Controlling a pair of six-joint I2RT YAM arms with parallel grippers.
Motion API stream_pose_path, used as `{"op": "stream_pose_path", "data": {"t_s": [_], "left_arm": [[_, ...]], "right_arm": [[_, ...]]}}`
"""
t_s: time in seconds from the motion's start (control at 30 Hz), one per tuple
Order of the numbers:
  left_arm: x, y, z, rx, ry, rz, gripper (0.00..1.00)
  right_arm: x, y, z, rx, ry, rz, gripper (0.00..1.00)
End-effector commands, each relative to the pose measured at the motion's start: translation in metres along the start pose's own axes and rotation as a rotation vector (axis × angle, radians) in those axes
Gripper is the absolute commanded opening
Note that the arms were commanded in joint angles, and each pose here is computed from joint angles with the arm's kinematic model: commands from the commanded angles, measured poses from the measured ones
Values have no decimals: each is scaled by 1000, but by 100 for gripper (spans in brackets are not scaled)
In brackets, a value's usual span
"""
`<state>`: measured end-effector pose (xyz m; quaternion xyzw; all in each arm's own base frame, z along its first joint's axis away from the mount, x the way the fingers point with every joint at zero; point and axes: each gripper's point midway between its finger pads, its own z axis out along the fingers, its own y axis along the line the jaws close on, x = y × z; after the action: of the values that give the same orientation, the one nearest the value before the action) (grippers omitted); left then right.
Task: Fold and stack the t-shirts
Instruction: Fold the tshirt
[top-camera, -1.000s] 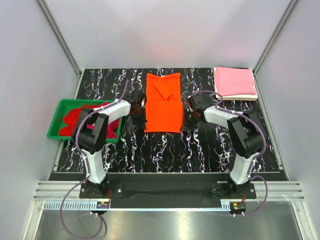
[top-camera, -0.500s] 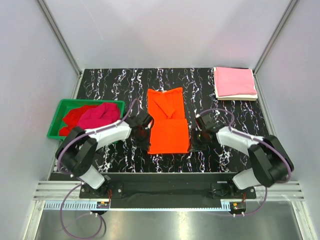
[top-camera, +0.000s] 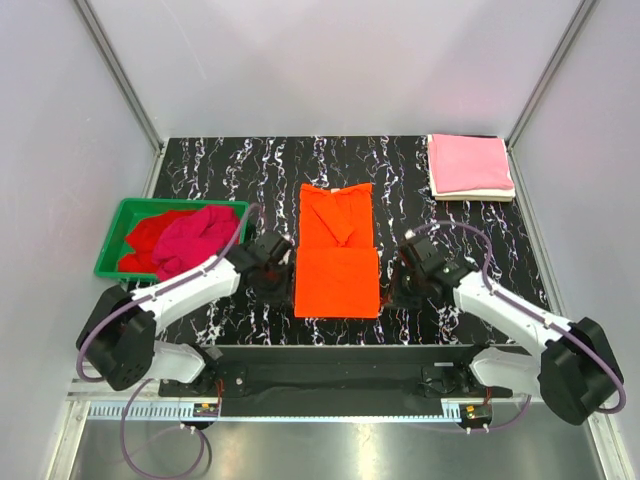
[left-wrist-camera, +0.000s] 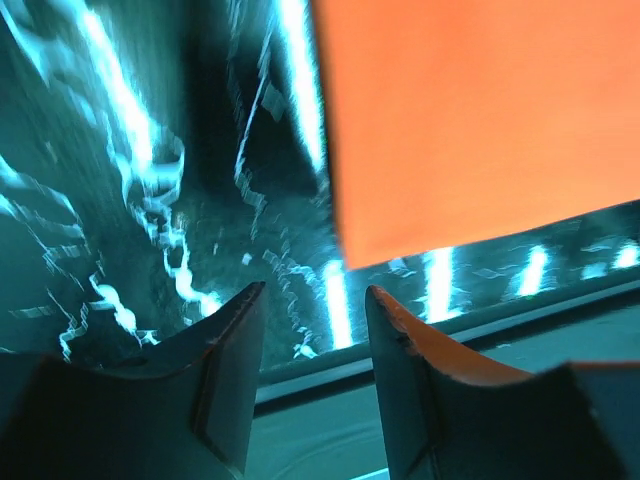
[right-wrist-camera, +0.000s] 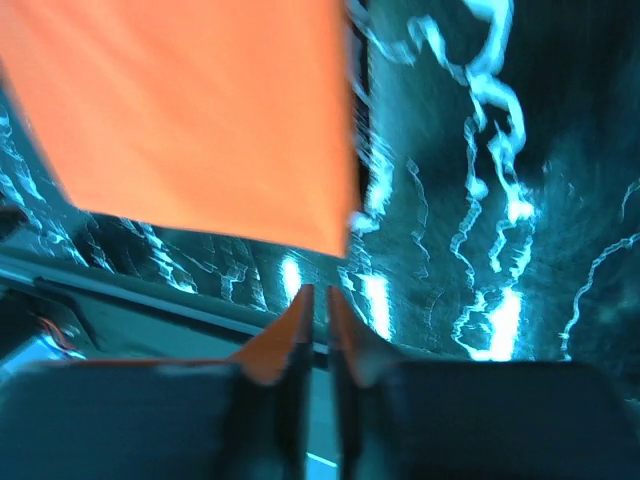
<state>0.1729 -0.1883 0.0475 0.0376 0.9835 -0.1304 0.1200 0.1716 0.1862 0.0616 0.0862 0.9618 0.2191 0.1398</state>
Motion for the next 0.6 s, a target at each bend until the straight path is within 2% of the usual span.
{"op": "stream_pose_path", "data": {"t_s": [0.0, 0.03, 0.07, 0.1, 0.13, 0.2, 0.27, 0.3, 0.4, 0.57], "left_arm": [[-54, -30, -37, 148, -131, 66, 49], [-63, -35, -44, 179, -141, 75, 49], [-87, -38, -58, 212, -186, 65, 49], [-95, -44, -68, 266, -193, 107, 49], [-120, -46, -87, 289, -249, 105, 49], [-140, -43, -104, 286, -296, 120, 50], [-161, -41, -124, 271, -357, 121, 50], [-168, -36, -125, 240, -386, 93, 50], [-163, -36, -117, 259, -384, 93, 50], [-154, -27, -119, 237, -422, 102, 50]], "right_arm": [[-61, 44, -24, -27, -165, -103, 7], [-73, 52, -24, -24, -181, -139, 0], [-83, 52, -10, 18, -157, -165, 0], [-113, 76, -20, -9, -212, -239, 0], [-125, 72, -1, 39, -181, -250, 0], [-164, 103, -5, 5, -233, -298, 0], [-179, 108, 22, 36, -198, -304, 0], [-197, 126, 18, 12, -232, -312, 0], [-213, 135, 45, 31, -208, -306, 0], [-208, 121, 93, 74, -129, -285, 0]]}}
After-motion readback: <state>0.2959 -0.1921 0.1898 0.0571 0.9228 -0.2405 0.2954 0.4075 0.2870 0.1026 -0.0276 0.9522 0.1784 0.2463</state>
